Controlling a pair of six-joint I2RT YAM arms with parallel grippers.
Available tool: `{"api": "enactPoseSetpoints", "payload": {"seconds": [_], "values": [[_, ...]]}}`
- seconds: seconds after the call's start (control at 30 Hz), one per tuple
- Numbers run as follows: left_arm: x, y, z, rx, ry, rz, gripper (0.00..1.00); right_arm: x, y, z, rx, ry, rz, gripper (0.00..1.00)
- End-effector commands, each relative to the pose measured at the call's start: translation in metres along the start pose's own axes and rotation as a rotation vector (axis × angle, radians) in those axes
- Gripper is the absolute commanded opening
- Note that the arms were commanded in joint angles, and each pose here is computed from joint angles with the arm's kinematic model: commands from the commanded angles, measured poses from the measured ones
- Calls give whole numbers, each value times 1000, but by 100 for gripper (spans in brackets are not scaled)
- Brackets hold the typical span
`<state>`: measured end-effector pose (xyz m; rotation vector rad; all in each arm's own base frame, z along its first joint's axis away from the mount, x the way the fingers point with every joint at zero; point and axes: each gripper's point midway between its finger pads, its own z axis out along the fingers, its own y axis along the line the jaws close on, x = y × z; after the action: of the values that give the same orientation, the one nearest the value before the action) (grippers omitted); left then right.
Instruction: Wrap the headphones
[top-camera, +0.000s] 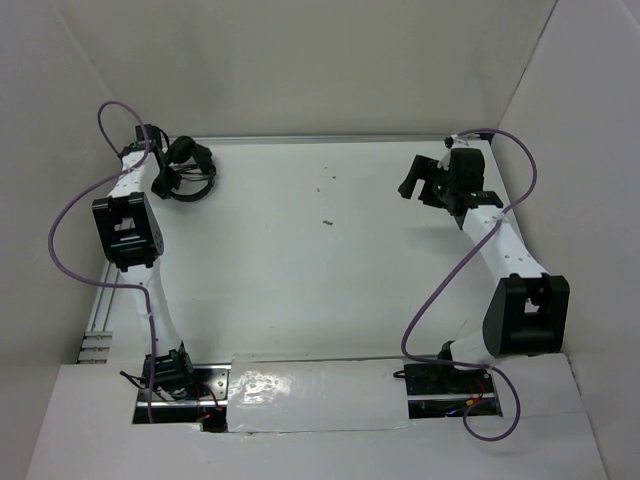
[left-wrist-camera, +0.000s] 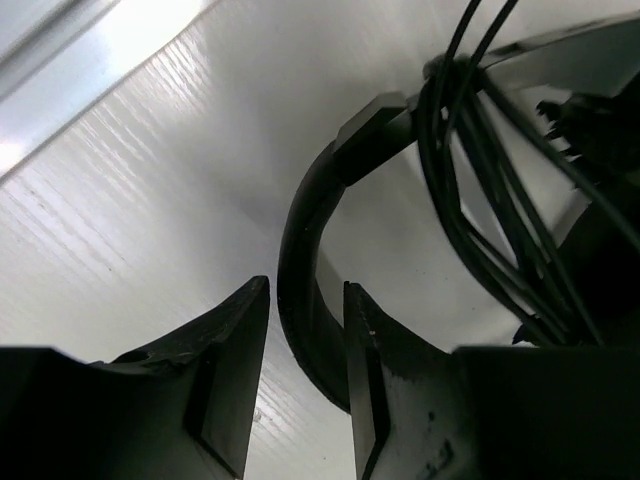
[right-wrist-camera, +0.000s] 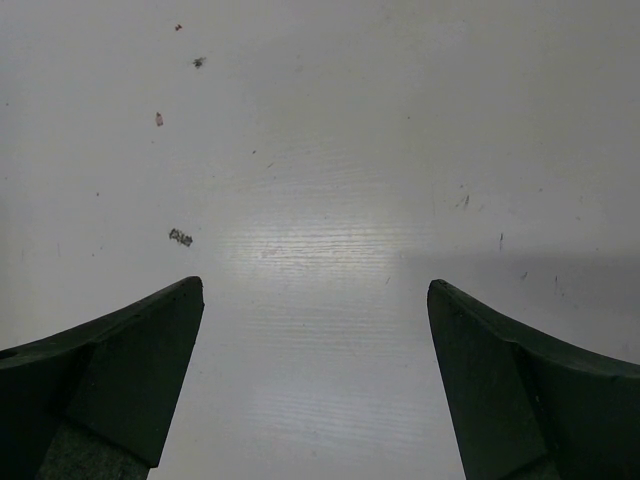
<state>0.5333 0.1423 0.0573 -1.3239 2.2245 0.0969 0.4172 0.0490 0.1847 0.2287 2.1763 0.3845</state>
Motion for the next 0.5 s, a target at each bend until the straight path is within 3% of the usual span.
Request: {"api": "enactPoseSetpoints", "payload": {"seconds": [0.0,0.13,0.33,0.43,0.47], "values": [[4,-8,-14,53,32,-30,48,-21,8,-19,-19,-71,-14,100],[13,-5,-24,64,79,-36,49,-23,16,-30,-53,-88,-22,100],[10,-14,-82,200,75,-23,54,-27,35,-53,-138,-127,-44,100],[2,-26,-114,321,30,9,59,-29,42,-66,-175,-162,-65,100],[1,-27,-122,340,18,22,66,-29,45,-70,-188,-174,-73,100]]}}
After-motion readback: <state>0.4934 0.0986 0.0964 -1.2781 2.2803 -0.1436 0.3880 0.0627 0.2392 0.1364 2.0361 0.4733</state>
